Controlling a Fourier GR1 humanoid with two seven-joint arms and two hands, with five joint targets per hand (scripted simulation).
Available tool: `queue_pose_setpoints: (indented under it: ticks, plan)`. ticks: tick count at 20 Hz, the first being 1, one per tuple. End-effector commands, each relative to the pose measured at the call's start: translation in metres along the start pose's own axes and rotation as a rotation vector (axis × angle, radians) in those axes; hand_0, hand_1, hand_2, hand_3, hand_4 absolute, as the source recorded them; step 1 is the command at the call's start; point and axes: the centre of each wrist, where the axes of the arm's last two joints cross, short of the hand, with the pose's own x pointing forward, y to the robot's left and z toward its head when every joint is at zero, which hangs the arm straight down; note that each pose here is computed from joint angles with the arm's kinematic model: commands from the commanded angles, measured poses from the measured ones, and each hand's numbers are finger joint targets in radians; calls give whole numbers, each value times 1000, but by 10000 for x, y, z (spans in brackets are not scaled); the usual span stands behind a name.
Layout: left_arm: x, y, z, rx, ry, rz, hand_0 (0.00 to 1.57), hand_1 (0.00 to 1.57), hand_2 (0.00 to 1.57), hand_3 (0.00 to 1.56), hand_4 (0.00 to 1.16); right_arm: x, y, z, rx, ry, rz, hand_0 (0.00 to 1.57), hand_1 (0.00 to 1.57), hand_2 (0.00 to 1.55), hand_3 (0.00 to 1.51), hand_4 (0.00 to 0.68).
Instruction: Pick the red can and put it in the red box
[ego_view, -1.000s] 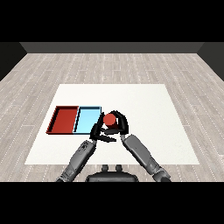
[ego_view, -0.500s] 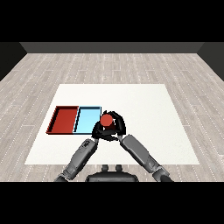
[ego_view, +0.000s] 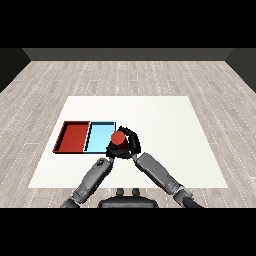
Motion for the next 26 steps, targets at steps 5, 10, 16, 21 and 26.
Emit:
queue_pose_setpoints:
  ticks: [5,10,16,21,26]
  plan:
    - [86,-19,-161,199,96,-47,1571,1571,1533,1429,922,128,23,-130,16,11,-15,1470,1470,1448,1373,628]
    - [-38,-47,-111,244,66,-98,1550,1550,1505,1410,912,88,77,-54,27,-17,-13,1535,1535,1459,1376,606]
    - [66,-189,26,290,27,-103,1571,1571,1520,1413,937,-78,-17,61,-8,-16,-28,1437,1437,1442,1379,622]
    - [130,-97,-29,302,-14,-111,1571,1571,1528,1447,1119,16,56,5,9,5,-64,1179,1179,1173,1084,0]
    - [85,-66,-116,296,-15,-133,1571,1571,1529,1455,1118,57,23,31,35,8,19,0,0,0,0,0]
